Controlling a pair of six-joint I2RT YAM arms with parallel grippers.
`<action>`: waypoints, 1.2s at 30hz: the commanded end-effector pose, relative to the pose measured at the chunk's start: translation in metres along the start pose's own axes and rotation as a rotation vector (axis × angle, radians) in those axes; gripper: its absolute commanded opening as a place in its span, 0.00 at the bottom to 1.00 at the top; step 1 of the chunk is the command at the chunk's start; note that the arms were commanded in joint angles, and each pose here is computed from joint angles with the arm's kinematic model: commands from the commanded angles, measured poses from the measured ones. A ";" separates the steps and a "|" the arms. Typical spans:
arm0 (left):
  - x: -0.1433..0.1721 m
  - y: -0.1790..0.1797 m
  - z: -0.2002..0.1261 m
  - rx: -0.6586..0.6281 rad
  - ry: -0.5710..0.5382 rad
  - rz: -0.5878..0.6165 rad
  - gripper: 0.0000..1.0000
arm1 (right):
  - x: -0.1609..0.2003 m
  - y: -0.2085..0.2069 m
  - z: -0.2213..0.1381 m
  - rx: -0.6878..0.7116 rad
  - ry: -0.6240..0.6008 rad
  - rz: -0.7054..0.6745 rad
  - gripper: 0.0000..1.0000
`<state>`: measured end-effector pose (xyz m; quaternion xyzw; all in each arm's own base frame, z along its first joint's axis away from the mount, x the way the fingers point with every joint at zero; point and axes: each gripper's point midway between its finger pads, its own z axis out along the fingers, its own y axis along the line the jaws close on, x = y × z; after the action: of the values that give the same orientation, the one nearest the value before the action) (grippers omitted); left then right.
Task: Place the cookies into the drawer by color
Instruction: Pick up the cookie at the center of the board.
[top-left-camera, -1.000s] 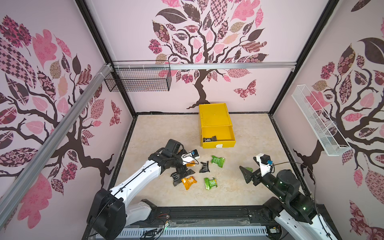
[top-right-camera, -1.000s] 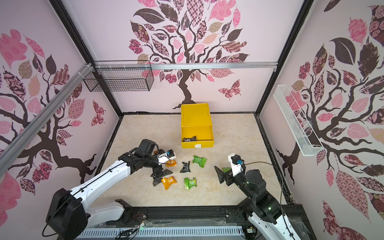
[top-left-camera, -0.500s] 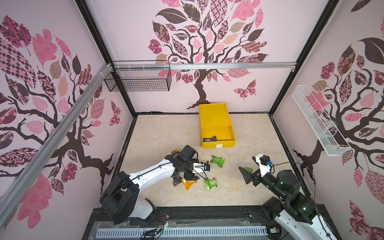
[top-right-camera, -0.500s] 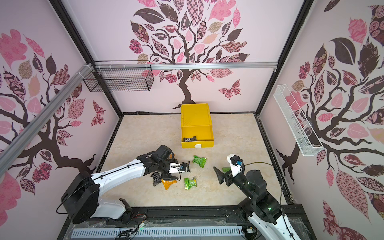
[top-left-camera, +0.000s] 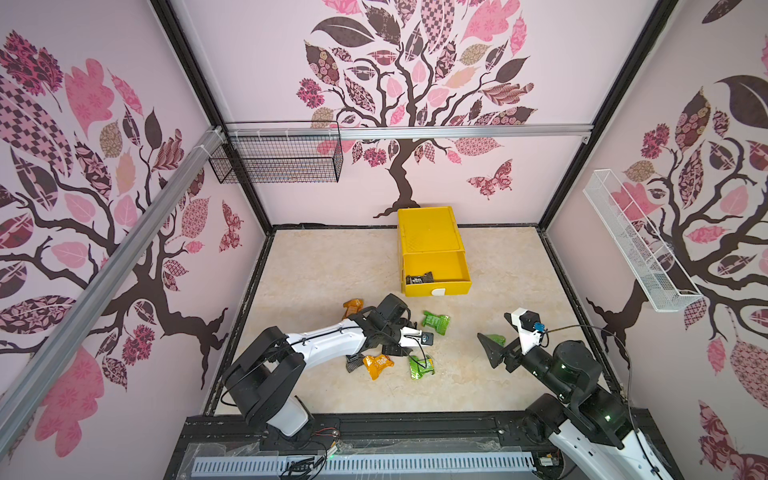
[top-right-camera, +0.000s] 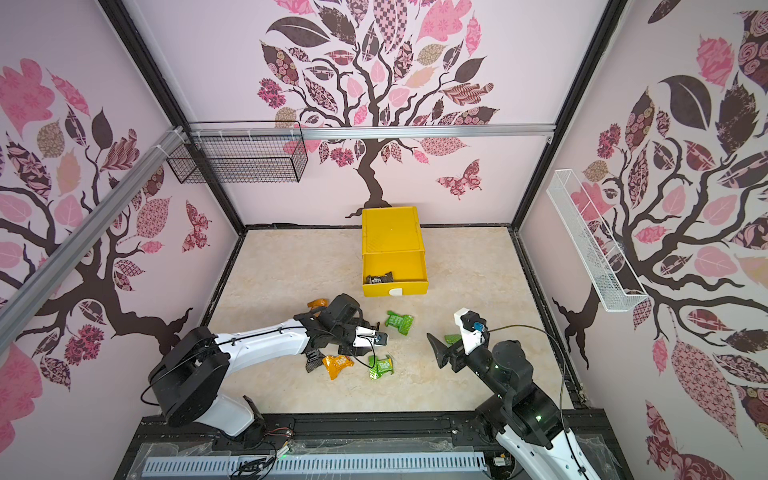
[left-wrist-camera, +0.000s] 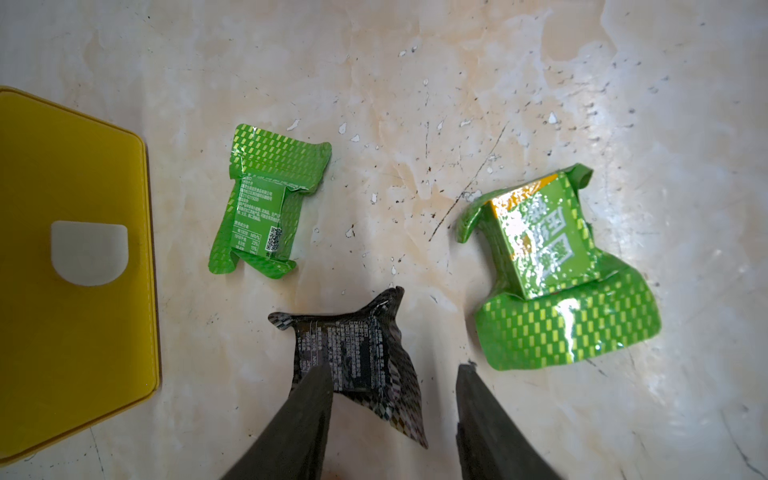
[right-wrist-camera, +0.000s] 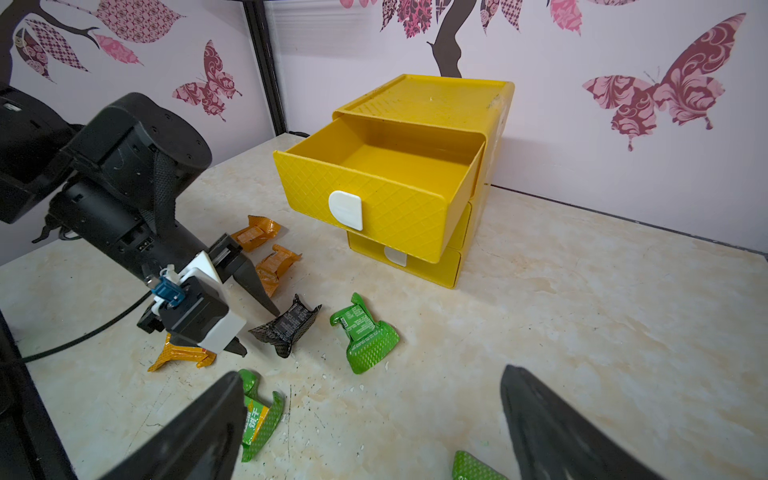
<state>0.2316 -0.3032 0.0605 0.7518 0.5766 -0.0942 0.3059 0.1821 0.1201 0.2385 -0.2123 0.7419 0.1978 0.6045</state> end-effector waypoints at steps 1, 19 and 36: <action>-0.005 0.003 0.008 -0.023 -0.020 0.026 0.50 | -0.006 -0.002 -0.002 0.013 -0.027 -0.007 0.99; 0.010 -0.006 0.031 -0.032 -0.007 0.049 0.37 | -0.006 -0.002 -0.003 0.011 -0.031 -0.011 0.99; -0.005 0.003 0.008 -0.062 -0.030 -0.001 0.00 | -0.007 -0.004 -0.003 0.022 -0.039 -0.015 0.99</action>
<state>0.2377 -0.3093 0.0470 0.7463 0.5672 -0.0751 0.3402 0.1826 0.1186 0.2378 -0.2109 0.7415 0.1934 0.6069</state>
